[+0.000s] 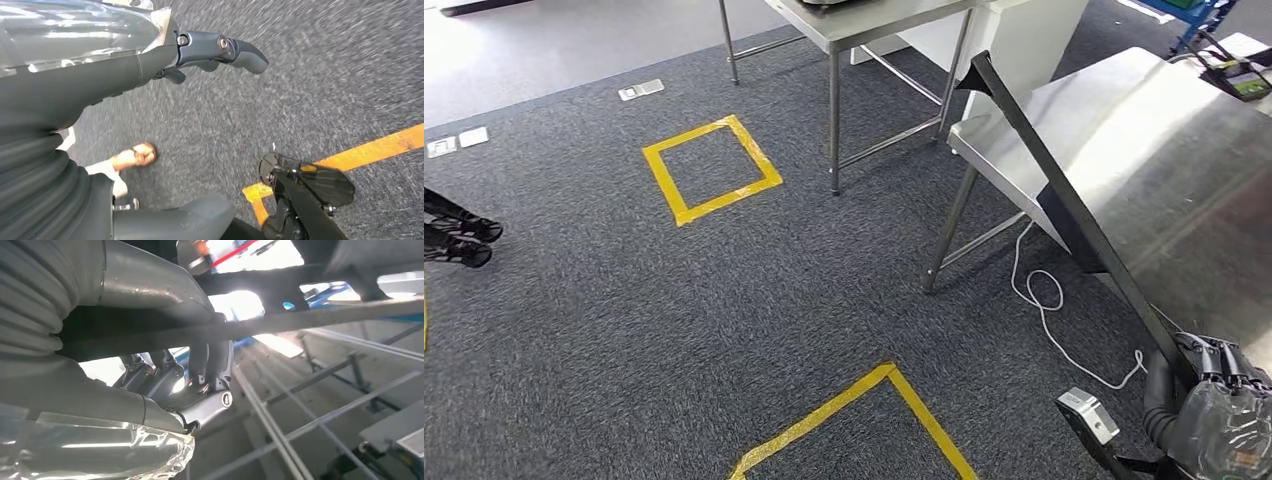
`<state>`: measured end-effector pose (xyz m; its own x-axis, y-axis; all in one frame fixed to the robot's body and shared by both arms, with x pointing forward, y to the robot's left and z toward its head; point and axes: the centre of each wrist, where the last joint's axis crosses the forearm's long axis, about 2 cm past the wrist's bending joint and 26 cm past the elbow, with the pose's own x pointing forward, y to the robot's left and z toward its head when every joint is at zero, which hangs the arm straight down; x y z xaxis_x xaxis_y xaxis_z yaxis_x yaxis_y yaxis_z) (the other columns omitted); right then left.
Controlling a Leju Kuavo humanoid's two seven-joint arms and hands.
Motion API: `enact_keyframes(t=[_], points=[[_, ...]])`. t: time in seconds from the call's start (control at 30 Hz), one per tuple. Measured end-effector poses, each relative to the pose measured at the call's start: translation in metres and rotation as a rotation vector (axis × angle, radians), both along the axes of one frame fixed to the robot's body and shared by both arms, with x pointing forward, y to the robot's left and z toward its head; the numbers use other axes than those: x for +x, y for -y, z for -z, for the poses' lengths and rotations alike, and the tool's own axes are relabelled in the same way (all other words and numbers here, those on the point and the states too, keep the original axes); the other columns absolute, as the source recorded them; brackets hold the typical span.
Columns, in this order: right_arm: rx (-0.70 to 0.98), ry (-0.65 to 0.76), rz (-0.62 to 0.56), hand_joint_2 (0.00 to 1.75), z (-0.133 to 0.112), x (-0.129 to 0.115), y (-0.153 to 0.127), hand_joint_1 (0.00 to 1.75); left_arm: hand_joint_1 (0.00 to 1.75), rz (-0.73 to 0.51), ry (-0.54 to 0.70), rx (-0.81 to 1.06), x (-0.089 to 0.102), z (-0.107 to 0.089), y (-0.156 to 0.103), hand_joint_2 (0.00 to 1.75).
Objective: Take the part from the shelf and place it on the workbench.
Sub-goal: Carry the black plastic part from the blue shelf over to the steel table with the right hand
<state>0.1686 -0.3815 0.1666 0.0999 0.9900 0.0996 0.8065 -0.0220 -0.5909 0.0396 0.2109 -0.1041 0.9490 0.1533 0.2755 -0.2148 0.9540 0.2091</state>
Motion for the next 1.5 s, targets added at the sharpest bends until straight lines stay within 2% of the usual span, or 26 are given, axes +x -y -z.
enact_keyframes(t=[0.37,0.57,0.73,0.97,1.27,1.4,1.5], points=[[-0.042,-0.014,0.053,1.75,-0.003,-0.009,0.016,1.75,0.00,0.013,0.012,0.004,0.003,0.000,-0.005,1.75],[-0.032,0.017,0.091,1.75,-0.009,-0.019,0.035,1.75,0.00,0.022,0.006,-0.007,0.000,0.001,-0.006,1.75],[-0.101,0.017,0.087,1.75,-0.011,-0.027,0.047,1.75,0.00,0.023,0.001,-0.019,-0.001,0.001,-0.007,1.75],[-0.205,0.052,0.096,1.75,-0.023,-0.016,0.059,1.75,0.00,0.016,0.005,-0.020,0.001,0.001,-0.006,1.75],[-0.217,0.061,0.133,1.75,-0.024,-0.016,0.065,1.75,0.00,0.031,0.040,-0.124,0.001,0.001,-0.004,1.75],[-0.239,0.065,0.144,1.75,-0.031,0.003,0.061,1.75,0.00,0.062,0.138,-0.171,0.013,-0.002,0.009,1.75],[-0.234,0.083,0.136,1.75,-0.035,0.017,0.056,1.75,0.00,0.079,0.164,-0.189,0.021,-0.005,0.018,1.75]])
